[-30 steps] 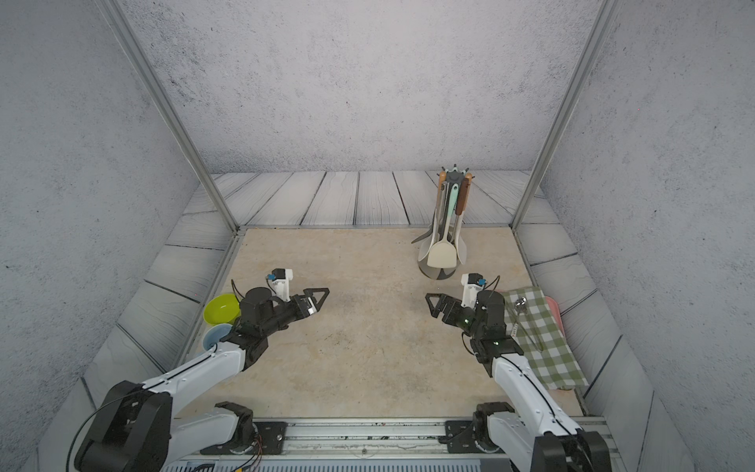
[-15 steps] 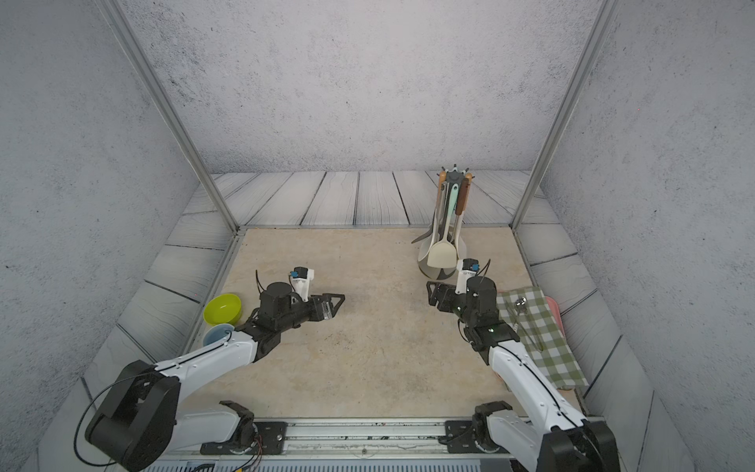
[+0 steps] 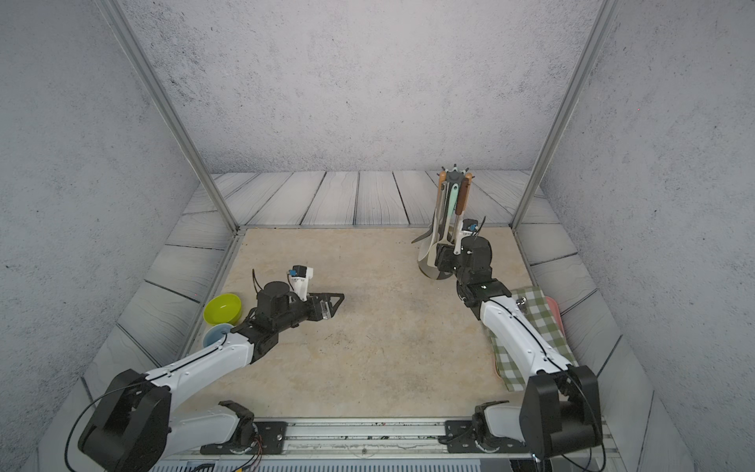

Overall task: Take the spatula off the kitchen utensil rack
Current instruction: Take off the spatula from the rack.

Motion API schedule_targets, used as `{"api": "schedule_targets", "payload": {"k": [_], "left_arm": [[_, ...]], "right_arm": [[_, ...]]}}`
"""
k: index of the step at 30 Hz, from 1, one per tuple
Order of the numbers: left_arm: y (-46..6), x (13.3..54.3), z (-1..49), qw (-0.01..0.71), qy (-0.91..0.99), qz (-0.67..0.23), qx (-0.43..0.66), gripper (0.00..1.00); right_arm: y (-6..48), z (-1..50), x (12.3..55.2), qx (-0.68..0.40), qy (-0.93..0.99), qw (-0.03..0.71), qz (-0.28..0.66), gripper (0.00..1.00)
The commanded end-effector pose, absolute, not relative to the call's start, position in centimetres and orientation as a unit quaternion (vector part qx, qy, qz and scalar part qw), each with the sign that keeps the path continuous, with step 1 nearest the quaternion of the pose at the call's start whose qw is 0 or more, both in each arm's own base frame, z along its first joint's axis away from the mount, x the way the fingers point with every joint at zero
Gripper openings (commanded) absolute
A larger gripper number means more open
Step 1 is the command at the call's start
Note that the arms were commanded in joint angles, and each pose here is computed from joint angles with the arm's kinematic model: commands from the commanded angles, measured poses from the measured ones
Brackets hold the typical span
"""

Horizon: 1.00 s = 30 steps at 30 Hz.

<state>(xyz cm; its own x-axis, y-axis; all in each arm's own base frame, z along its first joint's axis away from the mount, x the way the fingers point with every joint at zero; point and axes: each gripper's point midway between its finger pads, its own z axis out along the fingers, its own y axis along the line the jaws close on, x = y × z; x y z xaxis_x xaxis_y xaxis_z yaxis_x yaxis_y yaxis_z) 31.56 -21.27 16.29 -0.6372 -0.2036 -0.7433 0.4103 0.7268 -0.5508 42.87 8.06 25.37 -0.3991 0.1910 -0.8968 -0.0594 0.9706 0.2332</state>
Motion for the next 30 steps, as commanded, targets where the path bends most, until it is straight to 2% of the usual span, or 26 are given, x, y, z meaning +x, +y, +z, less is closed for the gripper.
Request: {"api": "schedule_targets", "payload": {"k": [1,8,20,30], "left_arm": [[-21.3,31.7,17.8,0.440,0.820,-0.359,0.072,1.00],[-20.9,31.6,18.1,0.448,0.819,-0.350,0.074,1.00],[-20.5,31.6,18.3,0.455,0.820,-0.338,0.077,1.00],[-20.3,31.5,18.5,0.460,0.819,-0.334,0.078,1.00]], "right_arm": [[7.1,26.9,44.6,0.039,0.822,0.562,0.087,0.58],[6.8,27.6,48.0,0.040,0.824,0.558,0.088,0.48],[7.8,26.5,50.6,0.026,0.832,0.545,0.102,0.45],[7.8,25.6,51.3,0.025,0.837,0.537,0.098,0.36]]}}
